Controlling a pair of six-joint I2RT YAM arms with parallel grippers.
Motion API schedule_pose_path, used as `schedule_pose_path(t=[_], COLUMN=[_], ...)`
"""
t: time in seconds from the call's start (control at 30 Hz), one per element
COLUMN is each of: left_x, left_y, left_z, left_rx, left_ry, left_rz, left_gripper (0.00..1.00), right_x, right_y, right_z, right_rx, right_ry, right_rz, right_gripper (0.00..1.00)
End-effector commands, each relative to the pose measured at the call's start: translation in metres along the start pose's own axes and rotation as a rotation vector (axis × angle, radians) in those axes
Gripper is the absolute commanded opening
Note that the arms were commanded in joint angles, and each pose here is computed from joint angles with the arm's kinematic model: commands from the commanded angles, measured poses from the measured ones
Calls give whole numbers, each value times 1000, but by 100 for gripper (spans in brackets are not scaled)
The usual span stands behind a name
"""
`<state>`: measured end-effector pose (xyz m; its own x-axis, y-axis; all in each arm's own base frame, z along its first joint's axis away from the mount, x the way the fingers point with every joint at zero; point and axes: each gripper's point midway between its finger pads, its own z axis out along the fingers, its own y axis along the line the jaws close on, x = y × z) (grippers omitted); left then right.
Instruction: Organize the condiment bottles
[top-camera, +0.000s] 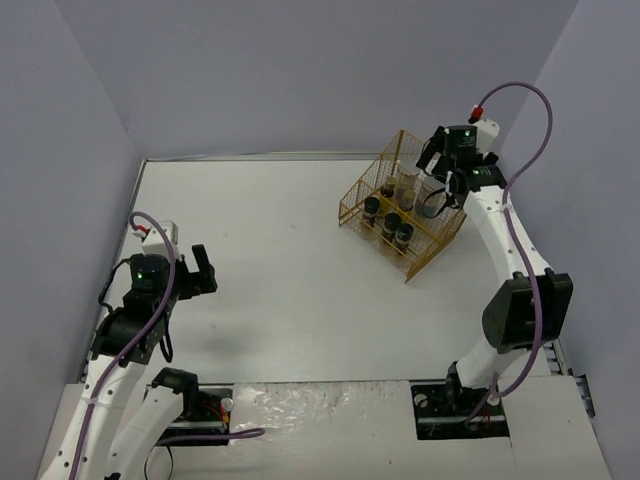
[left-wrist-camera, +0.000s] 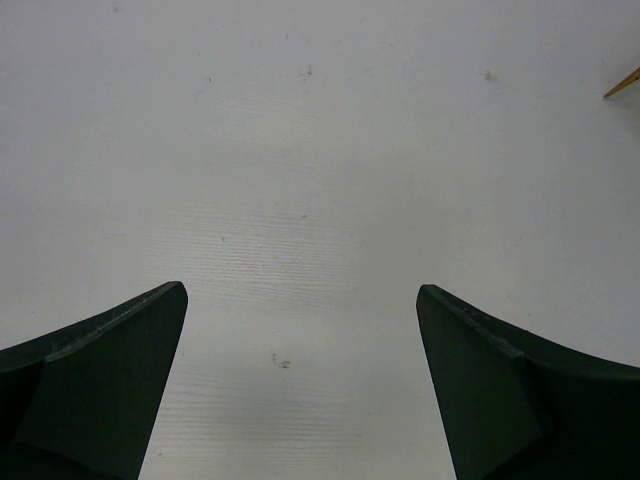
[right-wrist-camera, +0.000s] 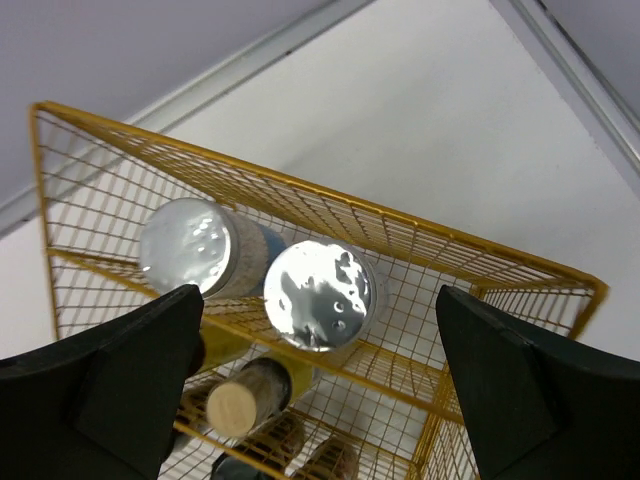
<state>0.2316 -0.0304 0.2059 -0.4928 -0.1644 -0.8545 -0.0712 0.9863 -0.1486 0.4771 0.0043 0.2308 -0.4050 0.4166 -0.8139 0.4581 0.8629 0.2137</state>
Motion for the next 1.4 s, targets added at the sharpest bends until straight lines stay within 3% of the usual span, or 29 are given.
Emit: schedule_pose_path(t=[0.0,0.3,0.6,0.93,1.37], left_x=[-29,-40,-57,-52,-50], left_y=[-5,-5,0,2,1], left_z=[-5,-11,-30,-33,-21], left_rx=[16,23,11,19,20], left_ry=[-92,-146,-207,-222,-236], left_rz=[-10,-26,20,58,54], left_gripper=[97,97,97,97,97], right_x=[-78,-95,-69,-12,4], right_y=[14,-14,-61,-104,-126], right_z=[-79,-179,-266,-269,-275], right_rx=[-163,-277,-334,-306,-280], right_ry=[-203,-364,-544,-553,-600], right_rz=[41,-3,-12,-52,-66], right_gripper=[100,100,100,100,100])
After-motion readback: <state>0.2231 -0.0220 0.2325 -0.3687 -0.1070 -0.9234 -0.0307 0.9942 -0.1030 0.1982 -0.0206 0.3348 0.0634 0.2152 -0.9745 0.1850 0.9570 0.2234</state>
